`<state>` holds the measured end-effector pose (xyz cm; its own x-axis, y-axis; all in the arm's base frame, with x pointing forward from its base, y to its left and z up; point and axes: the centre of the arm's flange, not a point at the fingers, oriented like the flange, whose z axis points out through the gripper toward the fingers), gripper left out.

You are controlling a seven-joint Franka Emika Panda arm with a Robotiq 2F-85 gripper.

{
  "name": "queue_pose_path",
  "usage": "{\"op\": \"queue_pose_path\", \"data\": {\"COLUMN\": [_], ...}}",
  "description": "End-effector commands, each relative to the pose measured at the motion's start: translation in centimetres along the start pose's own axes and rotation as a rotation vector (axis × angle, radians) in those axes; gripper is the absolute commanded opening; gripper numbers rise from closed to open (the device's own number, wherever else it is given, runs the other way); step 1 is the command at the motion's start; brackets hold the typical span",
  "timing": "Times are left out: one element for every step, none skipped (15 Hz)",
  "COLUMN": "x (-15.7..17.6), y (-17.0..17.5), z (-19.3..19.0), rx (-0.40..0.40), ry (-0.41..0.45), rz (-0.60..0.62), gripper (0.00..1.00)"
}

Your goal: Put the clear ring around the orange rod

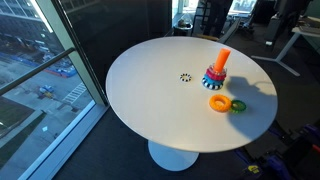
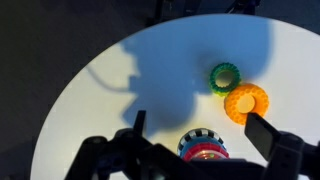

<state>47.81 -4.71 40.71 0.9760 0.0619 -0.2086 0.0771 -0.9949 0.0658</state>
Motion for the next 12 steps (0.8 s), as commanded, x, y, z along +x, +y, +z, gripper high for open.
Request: {"op": "queue_pose_path", "data": {"x": [-5.0,-5.8,-6.6,-7.4,-8.1,-8.6,-9.0,-9.3,-7.4,-7.8,-7.8,-7.7], "y": [1.0,1.2,1.4,1.7,2.0,2.1,2.2,2.3,2.0,2.0,2.0,2.0], "z": [-1.0,-1.2,-1.3,-1.7,-2.0,-2.2,-2.4,-2.5,-2.1,-2.2,-2.2,-2.1], "rx": [0.003,0.008,0.012,0.015,0.017,0.021,0.024,0.026,0.023,0.024,0.024,0.024], "ry": [0.028,0.039,0.047,0.060,0.068,0.076,0.085,0.093,0.079,0.086,0.085,0.083], "rz": [0.035,0.041,0.046,0.054,0.058,0.063,0.068,0.071,0.064,0.066,0.066,0.065], "gripper": [1.00,1.00,1.00,1.00,1.00,1.00,1.00,1.00,1.00,1.00,1.00,1.00]}}
